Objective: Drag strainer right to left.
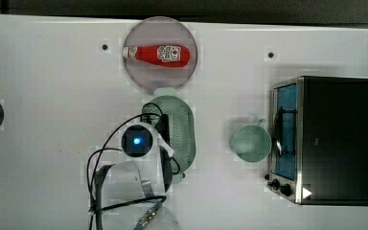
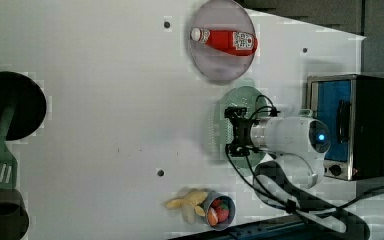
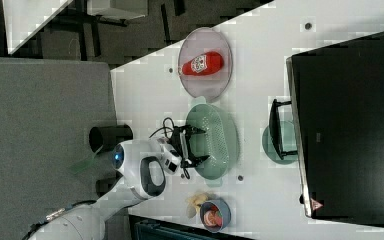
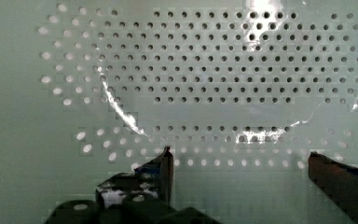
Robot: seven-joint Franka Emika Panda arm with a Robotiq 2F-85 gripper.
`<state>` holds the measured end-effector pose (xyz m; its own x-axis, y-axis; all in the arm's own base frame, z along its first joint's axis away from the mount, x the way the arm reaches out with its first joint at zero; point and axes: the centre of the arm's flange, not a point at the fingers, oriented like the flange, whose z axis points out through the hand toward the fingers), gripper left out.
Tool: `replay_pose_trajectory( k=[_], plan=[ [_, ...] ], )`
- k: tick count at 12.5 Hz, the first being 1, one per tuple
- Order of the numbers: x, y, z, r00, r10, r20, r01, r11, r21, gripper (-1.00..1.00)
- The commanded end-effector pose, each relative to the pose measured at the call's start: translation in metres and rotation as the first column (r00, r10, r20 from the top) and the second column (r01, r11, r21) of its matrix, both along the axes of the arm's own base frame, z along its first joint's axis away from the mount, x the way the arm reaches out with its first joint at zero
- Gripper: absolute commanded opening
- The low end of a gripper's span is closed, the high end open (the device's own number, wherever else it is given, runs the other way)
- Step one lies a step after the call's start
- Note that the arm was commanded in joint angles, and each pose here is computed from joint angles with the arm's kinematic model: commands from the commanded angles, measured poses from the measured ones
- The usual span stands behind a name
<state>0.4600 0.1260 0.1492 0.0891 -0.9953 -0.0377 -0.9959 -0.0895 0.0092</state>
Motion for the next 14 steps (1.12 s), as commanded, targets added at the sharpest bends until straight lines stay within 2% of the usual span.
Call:
replay_pose_trajectory(
  k=[1,7,14],
  plan=[
    [0.003,0.039,0.010,0.995,-0.099,0.001,0.099,0.995,0.024,1.00],
    [0.005,0.098,0.006,0.998,-0.058,-0.012,0.059,0.998,0.039,1.00],
    [0.015,0.158,0.006,0.992,-0.117,-0.038,0.119,0.992,0.039,1.00]
  ],
)
